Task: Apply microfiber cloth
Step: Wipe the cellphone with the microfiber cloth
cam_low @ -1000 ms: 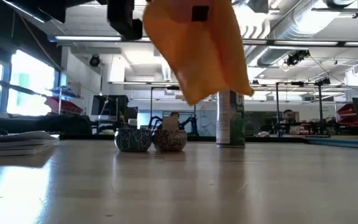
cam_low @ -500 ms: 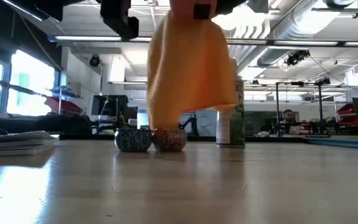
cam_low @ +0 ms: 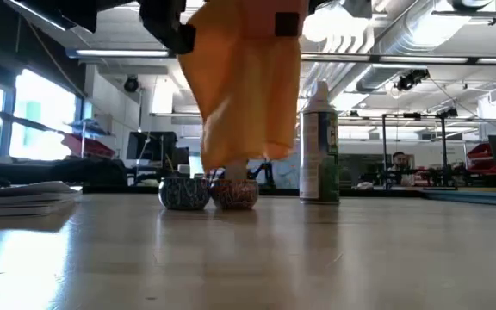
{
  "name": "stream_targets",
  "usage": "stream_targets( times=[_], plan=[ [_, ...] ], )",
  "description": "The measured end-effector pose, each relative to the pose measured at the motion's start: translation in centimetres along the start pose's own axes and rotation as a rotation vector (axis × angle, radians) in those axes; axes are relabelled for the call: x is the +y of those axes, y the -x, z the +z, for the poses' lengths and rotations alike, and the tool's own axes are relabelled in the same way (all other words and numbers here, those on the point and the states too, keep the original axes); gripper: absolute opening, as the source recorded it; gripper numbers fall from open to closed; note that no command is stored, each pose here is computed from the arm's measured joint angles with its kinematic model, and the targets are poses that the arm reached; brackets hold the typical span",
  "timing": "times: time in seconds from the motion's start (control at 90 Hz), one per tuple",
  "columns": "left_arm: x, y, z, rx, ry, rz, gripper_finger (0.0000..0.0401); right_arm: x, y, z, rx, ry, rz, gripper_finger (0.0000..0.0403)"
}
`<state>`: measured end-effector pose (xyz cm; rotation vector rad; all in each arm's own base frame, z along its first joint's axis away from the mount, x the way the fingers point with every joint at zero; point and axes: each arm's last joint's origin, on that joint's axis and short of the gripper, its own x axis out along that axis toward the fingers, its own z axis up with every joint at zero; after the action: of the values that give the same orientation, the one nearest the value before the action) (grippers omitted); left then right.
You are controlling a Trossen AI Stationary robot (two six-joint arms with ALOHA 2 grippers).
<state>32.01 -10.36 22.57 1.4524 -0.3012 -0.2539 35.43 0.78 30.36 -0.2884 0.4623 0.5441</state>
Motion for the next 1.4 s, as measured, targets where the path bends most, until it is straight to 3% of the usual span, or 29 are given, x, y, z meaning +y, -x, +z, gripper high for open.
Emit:
stream_targets(
  times=[0.133,0.444,0.767,0.989,1.167,1.4],
  plan=[
    [-0.1,-0.3,-0.1,0.009,-0.019,0.008,0.0012,0.0,0.0,0.0,-0.006,0.000,0.008,0.0000],
    [-0.1,-0.3,1.2,0.050,-0.132,0.018,0.0012,-1.4,0.9,-1.2,0.190,-0.021,-0.293,0.0000],
    [-0.4,-0.1,2.1,0.175,-0.142,0.018,0.0012,-0.5,6.5,0.8,0.161,-0.016,-0.406,0.0000],
    [-0.3,-0.1,2.1,0.175,-0.119,0.022,0.0012,1.0,6.8,1.7,0.124,0.001,-0.338,0.0000],
    [-0.3,-0.1,2.1,0.174,-0.115,0.030,0.0012,1.6,4.3,1.2,0.136,-0.005,-0.221,0.0000],
    [-0.5,-0.1,2.1,0.180,-0.098,0.014,0.0012,0.9,1.1,-0.1,0.186,-0.027,-0.210,0.0000]
  ],
)
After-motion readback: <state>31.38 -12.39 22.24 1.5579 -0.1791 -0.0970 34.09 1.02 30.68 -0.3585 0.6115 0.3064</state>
